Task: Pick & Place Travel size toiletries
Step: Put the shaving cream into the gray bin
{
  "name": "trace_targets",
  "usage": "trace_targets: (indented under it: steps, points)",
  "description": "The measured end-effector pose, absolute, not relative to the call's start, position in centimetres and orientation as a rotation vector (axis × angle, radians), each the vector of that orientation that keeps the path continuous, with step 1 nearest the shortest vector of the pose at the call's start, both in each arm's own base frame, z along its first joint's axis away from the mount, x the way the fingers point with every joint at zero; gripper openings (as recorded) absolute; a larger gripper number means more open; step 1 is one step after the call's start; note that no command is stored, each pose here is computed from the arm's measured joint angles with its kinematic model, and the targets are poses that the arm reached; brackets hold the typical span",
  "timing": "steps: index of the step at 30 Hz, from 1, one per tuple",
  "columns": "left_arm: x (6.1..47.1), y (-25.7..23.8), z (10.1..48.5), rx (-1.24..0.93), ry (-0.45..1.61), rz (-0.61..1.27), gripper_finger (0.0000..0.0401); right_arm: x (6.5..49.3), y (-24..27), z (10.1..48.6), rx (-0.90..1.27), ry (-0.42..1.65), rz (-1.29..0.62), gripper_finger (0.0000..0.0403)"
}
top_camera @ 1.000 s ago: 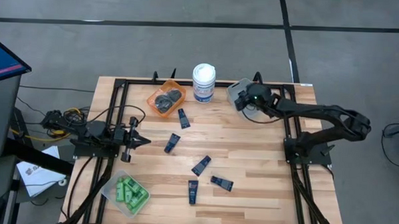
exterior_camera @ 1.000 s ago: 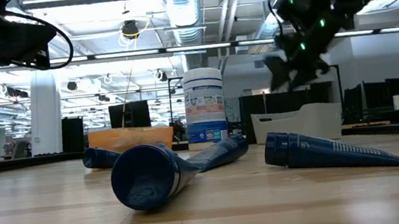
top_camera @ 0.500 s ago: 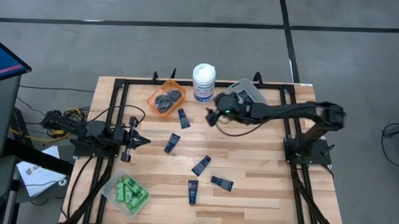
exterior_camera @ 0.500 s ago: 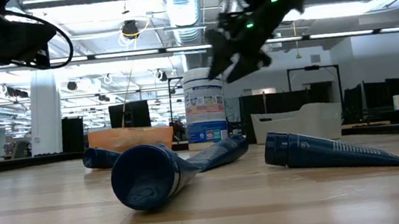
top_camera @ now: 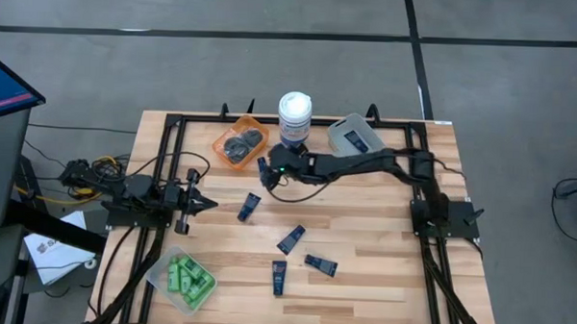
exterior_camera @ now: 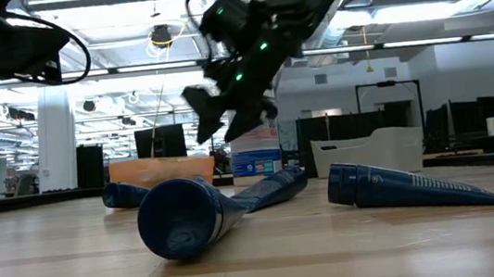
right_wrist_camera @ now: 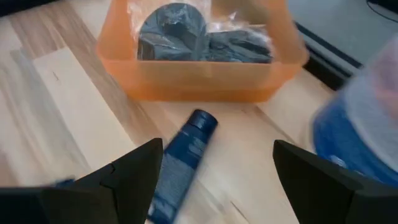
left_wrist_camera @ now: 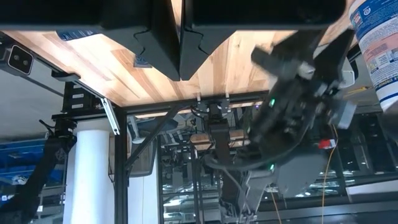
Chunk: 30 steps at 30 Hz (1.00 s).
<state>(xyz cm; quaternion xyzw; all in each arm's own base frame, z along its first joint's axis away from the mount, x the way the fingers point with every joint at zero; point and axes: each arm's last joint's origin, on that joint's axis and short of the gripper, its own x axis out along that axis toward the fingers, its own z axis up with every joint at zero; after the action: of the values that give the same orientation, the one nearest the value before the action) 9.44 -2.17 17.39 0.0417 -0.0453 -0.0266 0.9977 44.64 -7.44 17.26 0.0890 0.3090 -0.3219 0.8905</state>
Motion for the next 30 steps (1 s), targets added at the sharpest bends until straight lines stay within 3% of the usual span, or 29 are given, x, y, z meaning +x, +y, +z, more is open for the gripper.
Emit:
trace_targets:
  steps: [12,22,30]
  points:
    - [9.4,-2.2,17.4,0.082,-0.096,-0.053,0.0001,48.2,-7.9,13.1,0.198,0.697,-0.680,0.0297]
    - [9.4,-2.2,17.5,0.080,-0.103,-0.053,0.0001,48.2,-8.3,11.2,0.236,0.760,-0.682,0.0294]
    - [9.4,-2.2,17.5,0.080,-0.105,-0.052,0.0001,47.9,-8.8,10.9,0.256,0.803,-0.673,0.0221]
